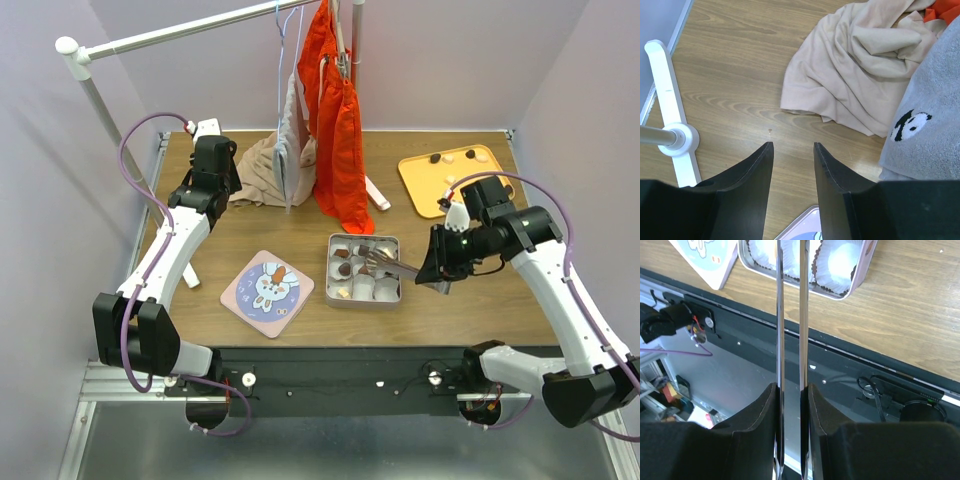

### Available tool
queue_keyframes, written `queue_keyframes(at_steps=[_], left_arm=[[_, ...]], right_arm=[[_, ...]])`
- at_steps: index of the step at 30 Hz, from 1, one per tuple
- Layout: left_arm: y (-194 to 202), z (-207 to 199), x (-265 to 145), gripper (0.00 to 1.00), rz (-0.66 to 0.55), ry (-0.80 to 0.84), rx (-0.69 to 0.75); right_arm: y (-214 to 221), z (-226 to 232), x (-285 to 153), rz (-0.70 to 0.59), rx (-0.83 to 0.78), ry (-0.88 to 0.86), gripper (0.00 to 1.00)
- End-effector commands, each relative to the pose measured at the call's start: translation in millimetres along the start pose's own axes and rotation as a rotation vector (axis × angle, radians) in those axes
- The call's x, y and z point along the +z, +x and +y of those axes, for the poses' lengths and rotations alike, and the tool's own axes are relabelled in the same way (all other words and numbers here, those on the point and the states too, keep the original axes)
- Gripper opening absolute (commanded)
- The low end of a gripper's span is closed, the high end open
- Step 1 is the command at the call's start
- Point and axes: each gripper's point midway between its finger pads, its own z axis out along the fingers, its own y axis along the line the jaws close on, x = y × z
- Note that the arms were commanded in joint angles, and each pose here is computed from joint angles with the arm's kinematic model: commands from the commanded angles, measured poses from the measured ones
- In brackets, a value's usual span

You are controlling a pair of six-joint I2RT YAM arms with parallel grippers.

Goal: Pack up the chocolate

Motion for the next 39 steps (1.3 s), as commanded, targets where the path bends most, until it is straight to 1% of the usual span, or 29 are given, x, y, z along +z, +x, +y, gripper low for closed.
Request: queue_keyframes(at_steps=[1,8,17,18,19,21,22,27,28,39], left_arm=[[-14.6,-1.5,-0.8,0.47,-0.032,0.006,-0.02],[-12.5,-1.6,0.2,0.47,-0.028,0.007,-0.021],[-11.2,-1.5,1.3,0.47,-0.025,0.006,-0.017],[-11.3,-1.3,1.4,0.47,-0.025,0.004,-0.019],[-10.2,-1.2,2.0,0.47,-0.023,0.003,-0.018],[-10.4,-1.3,2.3,0.47,-0.023,0.003,-0.016],[-10.0,-1.4,3.0,0.47,-0.023,0.003,-0.016],[-10.5,-0.8,2.9,0.47,-0.023,0.002,-0.015],[-10.2,-0.8,3.1,0.47,-0.023,0.002,-0.015],[-10.1,2.2,2.8,0.47,-0.024,-0.005,-0.014]], right_arm=[[14.9,0.0,3.7,0.052,-0.021,0.015,0.18],[21.9,-0.8,9.5,0.083,-0.032,0.019,0.19],[20.2,2.7,16.2,0.098,-0.048,0.019,0.25],[20.2,2.2,16.6,0.099,-0.052,0.022,0.26],[20.1,1.9,17.0,0.1,-0.051,0.025,0.31],[19.5,1.7,17.8,0.101,-0.052,0.029,0.34],[18.8,2.5,17.8,0.098,-0.054,0.028,0.37],[15.9,4.2,19.3,0.091,-0.055,0.025,0.4],[16.1,4.3,19.8,0.092,-0.055,0.025,0.42],[8.8,4.5,17.9,0.067,-0.061,0.043,0.42]])
